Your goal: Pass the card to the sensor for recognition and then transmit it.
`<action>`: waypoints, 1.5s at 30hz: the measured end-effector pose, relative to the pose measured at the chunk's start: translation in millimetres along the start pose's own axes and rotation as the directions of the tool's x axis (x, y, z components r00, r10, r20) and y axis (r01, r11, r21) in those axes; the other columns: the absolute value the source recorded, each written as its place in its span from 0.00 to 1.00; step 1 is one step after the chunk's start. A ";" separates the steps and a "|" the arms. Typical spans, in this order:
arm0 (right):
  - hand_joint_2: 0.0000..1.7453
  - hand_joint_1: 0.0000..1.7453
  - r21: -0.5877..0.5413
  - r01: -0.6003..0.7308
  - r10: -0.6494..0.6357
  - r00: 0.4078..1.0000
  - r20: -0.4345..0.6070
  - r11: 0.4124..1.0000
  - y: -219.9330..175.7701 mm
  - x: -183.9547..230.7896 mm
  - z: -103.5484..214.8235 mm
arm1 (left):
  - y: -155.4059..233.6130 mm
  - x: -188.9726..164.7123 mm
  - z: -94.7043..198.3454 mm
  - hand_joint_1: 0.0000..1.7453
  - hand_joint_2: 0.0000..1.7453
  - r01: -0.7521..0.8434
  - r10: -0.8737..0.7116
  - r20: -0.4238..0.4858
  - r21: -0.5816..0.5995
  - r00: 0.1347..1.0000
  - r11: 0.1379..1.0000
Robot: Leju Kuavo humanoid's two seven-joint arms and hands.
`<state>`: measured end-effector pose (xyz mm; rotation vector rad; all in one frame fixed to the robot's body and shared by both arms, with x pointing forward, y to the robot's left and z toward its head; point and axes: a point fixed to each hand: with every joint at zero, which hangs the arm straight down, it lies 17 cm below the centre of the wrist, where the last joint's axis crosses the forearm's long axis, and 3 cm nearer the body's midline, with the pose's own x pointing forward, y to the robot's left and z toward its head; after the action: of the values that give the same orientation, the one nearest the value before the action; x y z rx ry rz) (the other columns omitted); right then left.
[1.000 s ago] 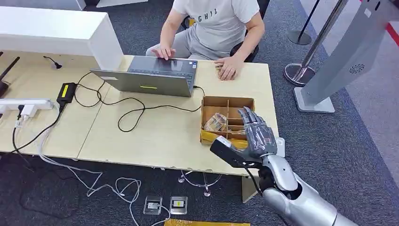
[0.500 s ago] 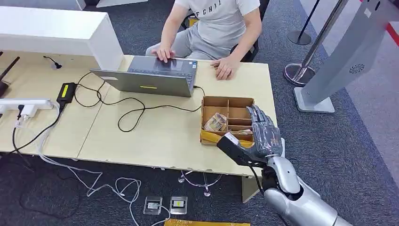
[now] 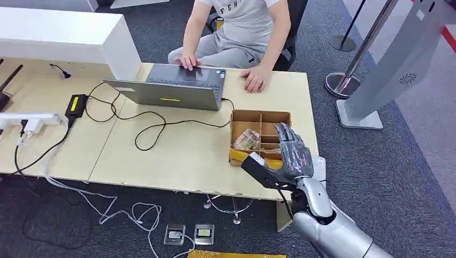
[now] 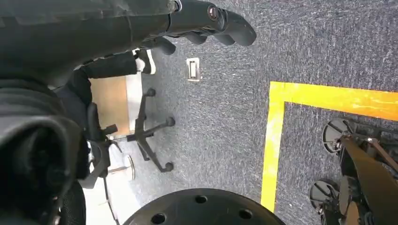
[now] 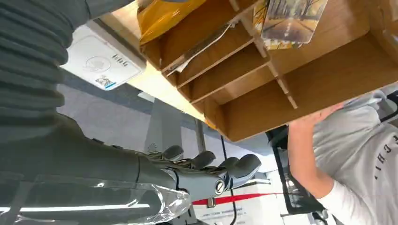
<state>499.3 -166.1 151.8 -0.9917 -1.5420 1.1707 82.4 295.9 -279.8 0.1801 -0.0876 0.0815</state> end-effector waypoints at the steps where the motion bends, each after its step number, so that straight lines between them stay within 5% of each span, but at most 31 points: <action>1: 1.00 0.00 0.002 0.001 -0.001 1.000 -0.001 1.000 1.4 0.9 -0.9 | 0.1 0.0 0.0 0.00 0.00 -0.001 0.001 0.000 0.001 1.000 1.000; 11: 1.00 0.00 0.008 -0.002 0.003 1.000 -0.012 1.000 10.1 3.9 -5.4 | 0.7 -0.1 -0.1 0.00 0.00 -0.002 0.002 -0.001 0.004 1.000 1.000; 33: 1.00 0.00 -0.097 -0.222 0.223 0.975 -0.001 0.970 4.7 4.1 -19.9 | 1.2 1.3 -0.1 0.00 0.00 0.005 -0.005 0.016 0.020 1.000 1.000; 45: 1.00 0.00 -0.044 -0.258 0.256 0.966 -0.045 0.965 21.5 -17.3 -20.7 | 1.1 2.6 -0.1 0.00 0.00 0.005 -0.005 0.023 0.019 1.000 1.000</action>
<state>524.9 -173.2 129.7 -1.2699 -1.4476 1.2874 84.9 297.2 -279.4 0.2004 -0.1091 0.0752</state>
